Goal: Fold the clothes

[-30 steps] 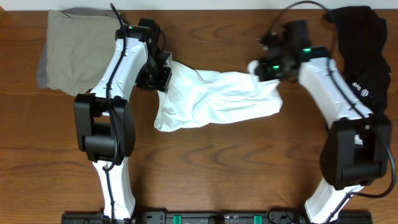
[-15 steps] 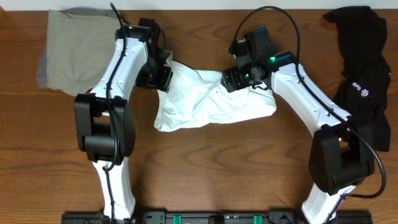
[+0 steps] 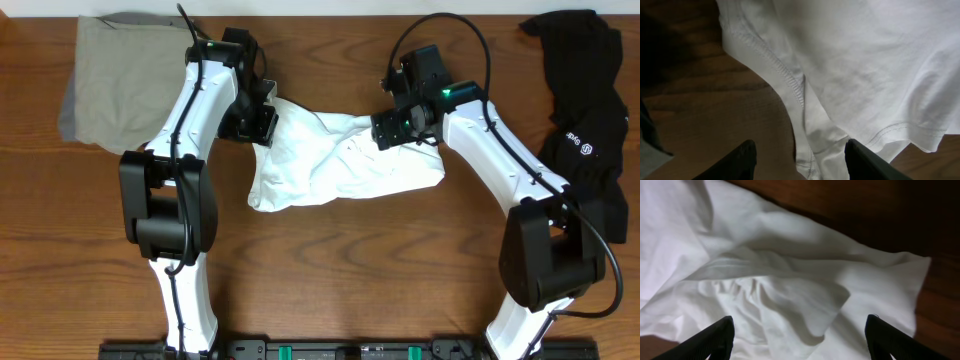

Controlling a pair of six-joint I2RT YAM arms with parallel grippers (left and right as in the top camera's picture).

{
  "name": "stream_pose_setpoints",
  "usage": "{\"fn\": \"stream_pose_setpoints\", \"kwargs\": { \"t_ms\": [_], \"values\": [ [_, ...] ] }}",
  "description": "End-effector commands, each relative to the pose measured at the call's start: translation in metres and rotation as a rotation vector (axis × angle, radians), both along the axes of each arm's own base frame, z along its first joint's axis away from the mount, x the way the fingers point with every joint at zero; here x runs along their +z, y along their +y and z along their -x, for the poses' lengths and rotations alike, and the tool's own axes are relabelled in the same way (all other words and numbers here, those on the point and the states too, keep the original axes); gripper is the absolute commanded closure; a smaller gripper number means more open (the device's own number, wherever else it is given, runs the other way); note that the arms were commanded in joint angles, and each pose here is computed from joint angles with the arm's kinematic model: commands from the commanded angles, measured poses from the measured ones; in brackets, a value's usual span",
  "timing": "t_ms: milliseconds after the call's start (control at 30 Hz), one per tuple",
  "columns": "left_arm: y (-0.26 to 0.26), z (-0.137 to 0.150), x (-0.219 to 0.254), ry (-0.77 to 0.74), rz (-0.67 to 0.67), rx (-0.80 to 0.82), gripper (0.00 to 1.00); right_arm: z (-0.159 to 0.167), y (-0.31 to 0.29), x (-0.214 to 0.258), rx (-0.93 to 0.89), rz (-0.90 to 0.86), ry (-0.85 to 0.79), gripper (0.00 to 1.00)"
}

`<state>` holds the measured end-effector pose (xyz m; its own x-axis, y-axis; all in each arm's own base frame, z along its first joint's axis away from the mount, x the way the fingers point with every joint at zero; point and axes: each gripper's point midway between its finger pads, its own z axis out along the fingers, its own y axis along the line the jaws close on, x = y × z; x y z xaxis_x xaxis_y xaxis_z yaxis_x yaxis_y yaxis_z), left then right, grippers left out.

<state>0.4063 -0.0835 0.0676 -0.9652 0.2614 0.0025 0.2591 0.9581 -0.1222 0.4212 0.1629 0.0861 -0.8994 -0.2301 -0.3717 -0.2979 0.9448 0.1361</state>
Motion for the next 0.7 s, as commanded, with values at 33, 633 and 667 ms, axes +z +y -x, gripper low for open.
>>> {"fn": "stream_pose_setpoints", "kwargs": {
  "t_ms": [33, 633, 667],
  "values": [
    [0.001, 0.001, 0.006, -0.012, -0.003, -0.001, 0.41, 0.003, -0.004, -0.028, -0.025, 0.026, 0.06, 0.24],
    [0.001, 0.0, 0.006, -0.014, -0.003, -0.002, 0.41, 0.038, 0.07, -0.003, 0.212, -0.263, 0.13, 0.99],
    [0.001, 0.0, 0.006, -0.016, -0.003, -0.001, 0.41, 0.044, 0.076, -0.004, 0.234, -0.264, 0.14, 0.99]
  ]
}}
